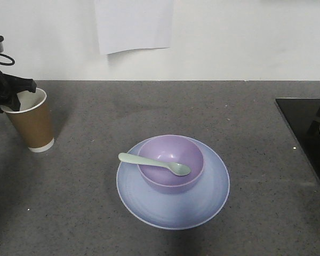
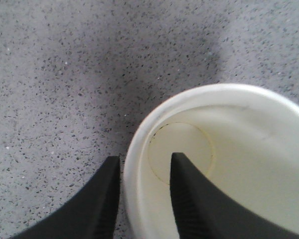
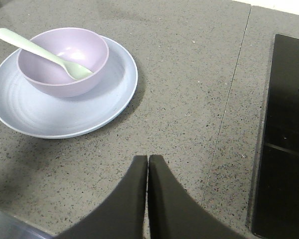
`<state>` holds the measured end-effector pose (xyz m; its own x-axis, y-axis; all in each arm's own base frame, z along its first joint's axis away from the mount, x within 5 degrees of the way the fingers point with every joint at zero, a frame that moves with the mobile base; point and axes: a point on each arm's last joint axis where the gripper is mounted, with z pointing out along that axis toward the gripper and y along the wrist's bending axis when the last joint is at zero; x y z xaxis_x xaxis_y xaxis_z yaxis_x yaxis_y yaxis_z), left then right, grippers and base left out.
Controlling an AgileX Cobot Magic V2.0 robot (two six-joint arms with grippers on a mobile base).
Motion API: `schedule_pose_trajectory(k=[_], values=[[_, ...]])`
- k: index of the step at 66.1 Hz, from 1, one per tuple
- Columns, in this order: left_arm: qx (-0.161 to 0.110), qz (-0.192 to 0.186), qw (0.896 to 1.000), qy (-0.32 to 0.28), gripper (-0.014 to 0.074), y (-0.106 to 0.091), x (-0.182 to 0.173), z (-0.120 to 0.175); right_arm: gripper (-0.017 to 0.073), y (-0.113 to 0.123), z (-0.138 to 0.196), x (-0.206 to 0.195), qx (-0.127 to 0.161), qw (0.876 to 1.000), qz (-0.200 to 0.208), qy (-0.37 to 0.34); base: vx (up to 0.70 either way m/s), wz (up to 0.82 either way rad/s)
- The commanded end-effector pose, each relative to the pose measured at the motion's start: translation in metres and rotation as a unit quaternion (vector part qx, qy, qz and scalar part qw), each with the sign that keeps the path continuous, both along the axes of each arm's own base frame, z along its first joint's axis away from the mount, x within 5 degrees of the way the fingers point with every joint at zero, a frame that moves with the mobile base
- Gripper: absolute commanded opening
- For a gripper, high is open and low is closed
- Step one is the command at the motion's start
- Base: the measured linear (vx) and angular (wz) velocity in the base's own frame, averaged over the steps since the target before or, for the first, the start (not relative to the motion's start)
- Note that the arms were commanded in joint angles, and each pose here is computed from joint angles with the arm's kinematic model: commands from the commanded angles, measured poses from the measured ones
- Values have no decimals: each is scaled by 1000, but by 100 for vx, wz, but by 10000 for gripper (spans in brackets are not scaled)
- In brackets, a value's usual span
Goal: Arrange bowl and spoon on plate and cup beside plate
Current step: 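Move the left gripper down over the brown paper cup rim, then grip the cup rim and slide the cup beside the plate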
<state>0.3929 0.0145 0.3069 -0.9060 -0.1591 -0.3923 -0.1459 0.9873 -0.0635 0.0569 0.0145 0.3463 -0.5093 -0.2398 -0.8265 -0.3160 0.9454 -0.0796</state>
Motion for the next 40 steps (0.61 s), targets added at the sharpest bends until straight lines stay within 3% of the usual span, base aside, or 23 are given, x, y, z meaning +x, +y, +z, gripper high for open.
schedule_pose_trajectory(k=[1, 9, 19, 34, 40], values=[[11, 2, 999, -50, 237, 2, -4, 24, -5, 1, 11, 3, 7, 999, 1, -33, 0, 0], [14, -4, 999, -49, 162, 2, -4, 24, -5, 1, 11, 3, 7, 999, 1, -33, 0, 0], [18, -18, 999, -48, -5, 2, -4, 24, -5, 1, 11, 3, 7, 999, 1, -32, 0, 0], [15, -27, 998, -49, -8, -1, -12, 35, -5, 1, 10, 3, 5, 1000, 1, -30, 0, 0], [-3, -39, 997, -59, -7, -6, -24, 51, -5, 1, 10, 3, 5, 1000, 1, -30, 0, 0]])
